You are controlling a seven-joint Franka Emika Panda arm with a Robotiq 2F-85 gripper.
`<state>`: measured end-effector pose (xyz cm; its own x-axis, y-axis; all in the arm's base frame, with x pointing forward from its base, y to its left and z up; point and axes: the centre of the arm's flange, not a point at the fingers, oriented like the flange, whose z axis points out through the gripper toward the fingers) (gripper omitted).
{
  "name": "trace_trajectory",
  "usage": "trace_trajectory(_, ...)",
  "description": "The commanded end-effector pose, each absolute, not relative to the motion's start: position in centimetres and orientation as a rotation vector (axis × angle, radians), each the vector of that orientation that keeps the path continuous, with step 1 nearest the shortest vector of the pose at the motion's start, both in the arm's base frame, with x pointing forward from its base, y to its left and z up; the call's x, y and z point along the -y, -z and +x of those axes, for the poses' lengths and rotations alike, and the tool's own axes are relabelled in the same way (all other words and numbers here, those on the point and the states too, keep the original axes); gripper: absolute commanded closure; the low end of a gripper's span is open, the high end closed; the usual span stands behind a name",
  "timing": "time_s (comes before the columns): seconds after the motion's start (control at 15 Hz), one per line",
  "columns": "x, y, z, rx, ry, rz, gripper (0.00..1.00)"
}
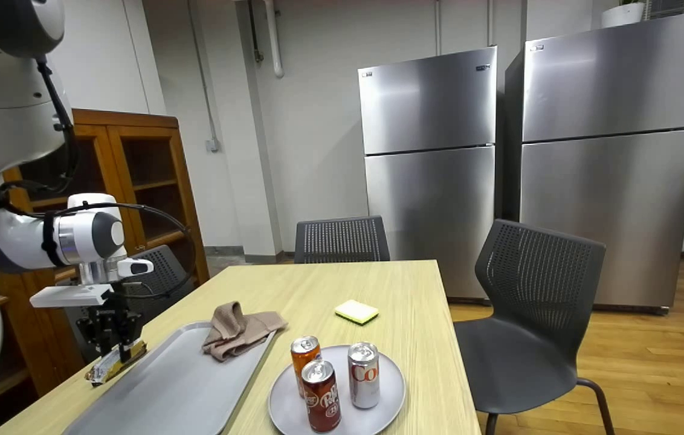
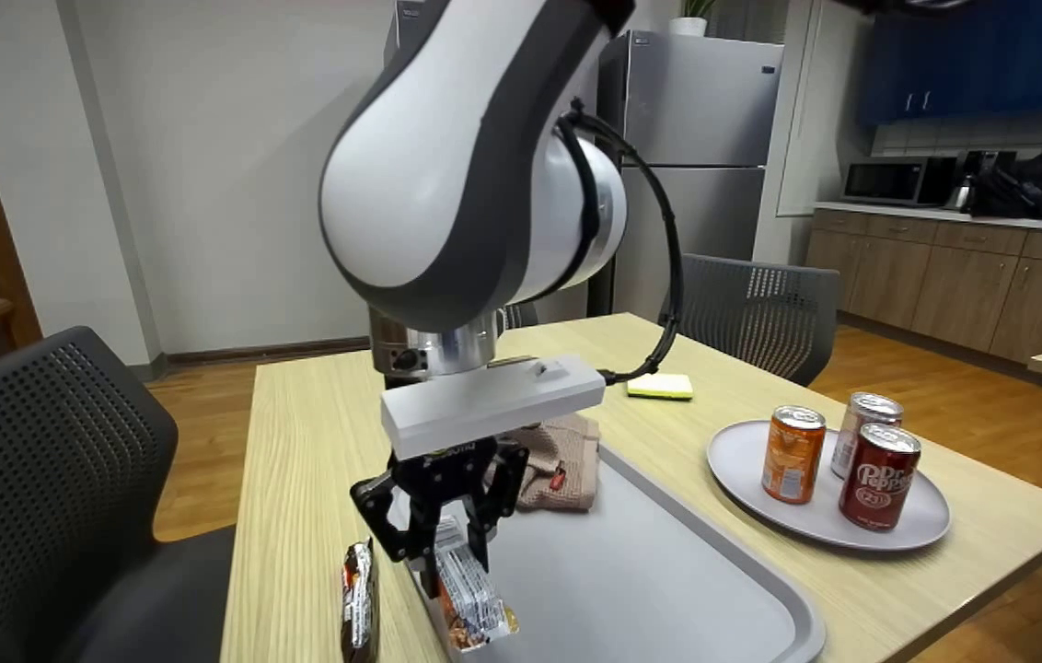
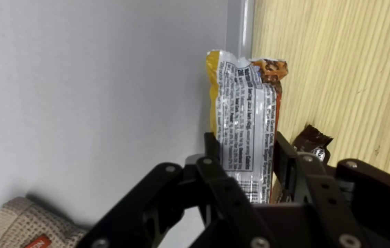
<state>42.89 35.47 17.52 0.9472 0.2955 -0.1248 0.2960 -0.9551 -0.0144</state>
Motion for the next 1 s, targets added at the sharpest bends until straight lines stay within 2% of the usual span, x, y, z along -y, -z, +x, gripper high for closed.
trace_trajectory(0.0,-39.2,-16.8,44.2,-0.46,0.271,3.097,0.84)
trace_trajectory(0.93,-42.0,-13.4,42.2,-0.479,0.449,3.037,0.84)
